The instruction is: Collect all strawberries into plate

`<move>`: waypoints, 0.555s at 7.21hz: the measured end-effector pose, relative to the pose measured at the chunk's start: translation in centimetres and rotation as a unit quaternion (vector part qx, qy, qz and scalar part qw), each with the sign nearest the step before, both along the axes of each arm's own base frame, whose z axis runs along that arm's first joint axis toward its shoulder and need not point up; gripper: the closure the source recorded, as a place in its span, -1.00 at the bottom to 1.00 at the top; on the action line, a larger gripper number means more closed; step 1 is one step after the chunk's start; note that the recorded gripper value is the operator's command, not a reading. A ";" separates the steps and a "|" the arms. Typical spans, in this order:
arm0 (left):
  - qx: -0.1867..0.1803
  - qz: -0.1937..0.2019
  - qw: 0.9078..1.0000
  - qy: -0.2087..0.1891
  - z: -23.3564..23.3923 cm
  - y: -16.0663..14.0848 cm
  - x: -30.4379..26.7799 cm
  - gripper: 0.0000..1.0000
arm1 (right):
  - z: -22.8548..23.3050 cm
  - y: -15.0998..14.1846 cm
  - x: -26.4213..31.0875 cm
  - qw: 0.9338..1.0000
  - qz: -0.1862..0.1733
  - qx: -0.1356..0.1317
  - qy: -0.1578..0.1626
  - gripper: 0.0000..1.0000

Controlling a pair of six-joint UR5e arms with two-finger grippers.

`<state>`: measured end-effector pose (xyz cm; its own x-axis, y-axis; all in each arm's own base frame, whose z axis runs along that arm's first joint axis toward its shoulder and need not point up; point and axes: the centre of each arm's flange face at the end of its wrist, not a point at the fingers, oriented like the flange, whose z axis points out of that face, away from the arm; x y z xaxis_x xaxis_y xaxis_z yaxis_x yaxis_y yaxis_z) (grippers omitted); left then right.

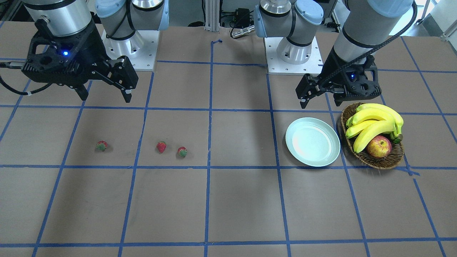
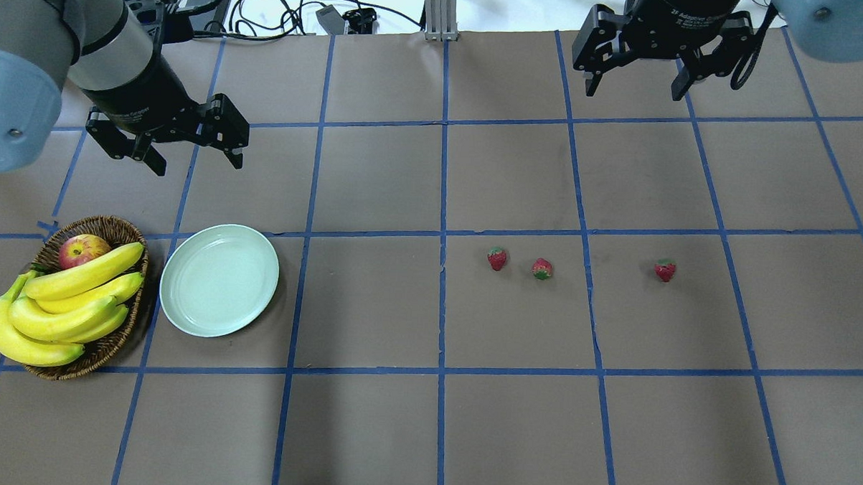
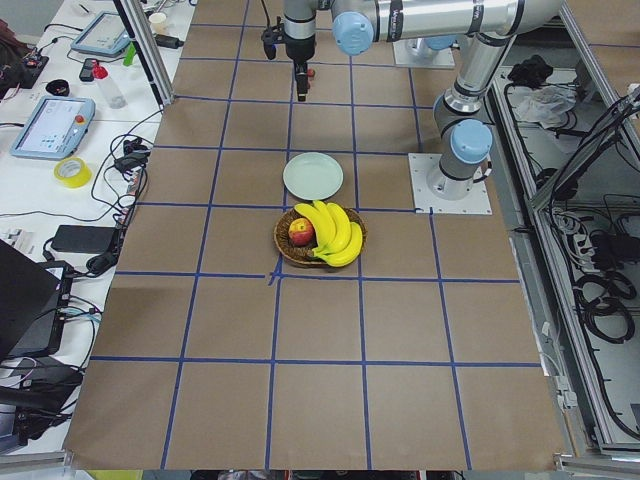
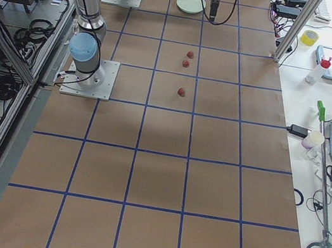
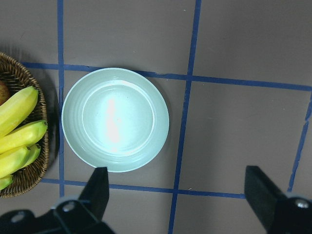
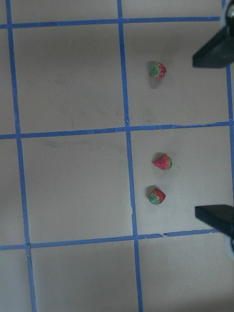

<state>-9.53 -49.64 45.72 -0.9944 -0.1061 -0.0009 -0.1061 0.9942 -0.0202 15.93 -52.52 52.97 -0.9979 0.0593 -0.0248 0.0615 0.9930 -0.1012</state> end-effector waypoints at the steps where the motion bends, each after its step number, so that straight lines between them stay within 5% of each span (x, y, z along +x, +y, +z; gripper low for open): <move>1: 0.001 0.000 1.000 0.000 -0.1 0.0 0.0 -1.00 | 0.0 0.0 0.0 1.000 0.000 0.000 0.000 -1.00; 4: 0.001 -0.001 1.000 -0.006 -0.1 0.1 0.1 -1.00 | -0.2 -0.1 0.0 1.000 0.000 0.002 0.000 -1.00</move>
